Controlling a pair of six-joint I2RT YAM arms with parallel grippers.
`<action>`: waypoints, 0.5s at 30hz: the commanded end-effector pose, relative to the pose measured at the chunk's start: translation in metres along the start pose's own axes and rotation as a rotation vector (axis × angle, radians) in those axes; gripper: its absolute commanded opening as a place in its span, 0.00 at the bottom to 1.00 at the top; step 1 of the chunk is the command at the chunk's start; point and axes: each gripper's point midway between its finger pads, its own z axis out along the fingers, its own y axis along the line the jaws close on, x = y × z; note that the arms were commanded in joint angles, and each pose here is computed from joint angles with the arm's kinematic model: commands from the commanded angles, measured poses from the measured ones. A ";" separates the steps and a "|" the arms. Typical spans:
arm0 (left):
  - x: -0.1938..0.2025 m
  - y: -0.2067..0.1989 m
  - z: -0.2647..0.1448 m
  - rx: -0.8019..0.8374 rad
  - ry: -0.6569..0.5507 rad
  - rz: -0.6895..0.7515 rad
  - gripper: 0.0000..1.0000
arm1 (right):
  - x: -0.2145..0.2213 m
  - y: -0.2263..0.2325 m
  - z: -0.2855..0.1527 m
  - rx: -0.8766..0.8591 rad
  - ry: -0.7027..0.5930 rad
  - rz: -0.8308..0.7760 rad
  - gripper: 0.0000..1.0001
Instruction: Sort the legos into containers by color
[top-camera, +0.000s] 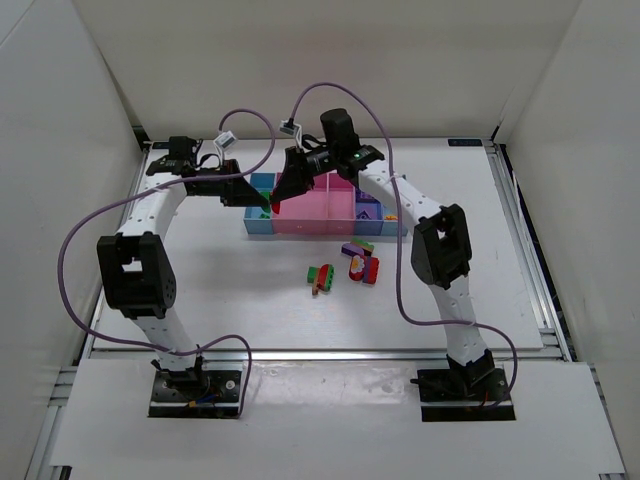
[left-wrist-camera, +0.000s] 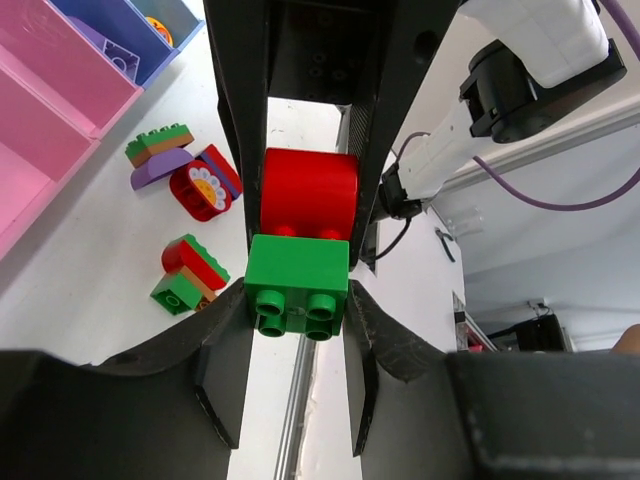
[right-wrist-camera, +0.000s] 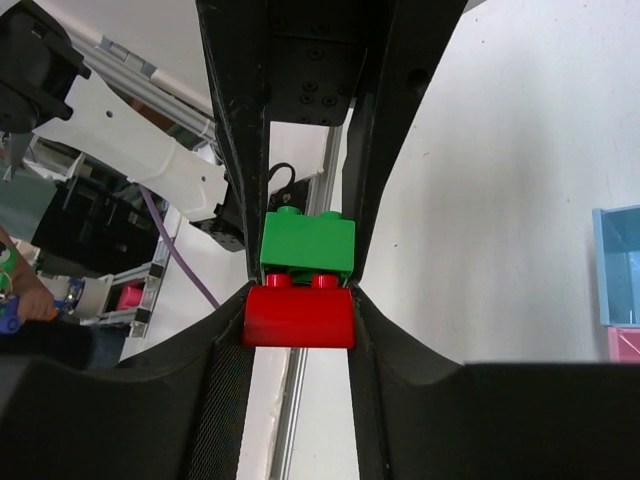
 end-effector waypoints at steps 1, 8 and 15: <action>-0.011 -0.019 0.002 0.062 -0.009 0.057 0.10 | -0.010 0.012 -0.003 0.003 -0.013 -0.062 0.17; -0.010 -0.012 0.002 0.032 -0.005 0.064 0.10 | -0.010 0.010 -0.017 0.023 -0.025 -0.056 0.02; -0.029 0.021 -0.027 -0.143 -0.048 0.112 0.10 | -0.003 -0.009 -0.040 0.164 -0.015 -0.128 0.00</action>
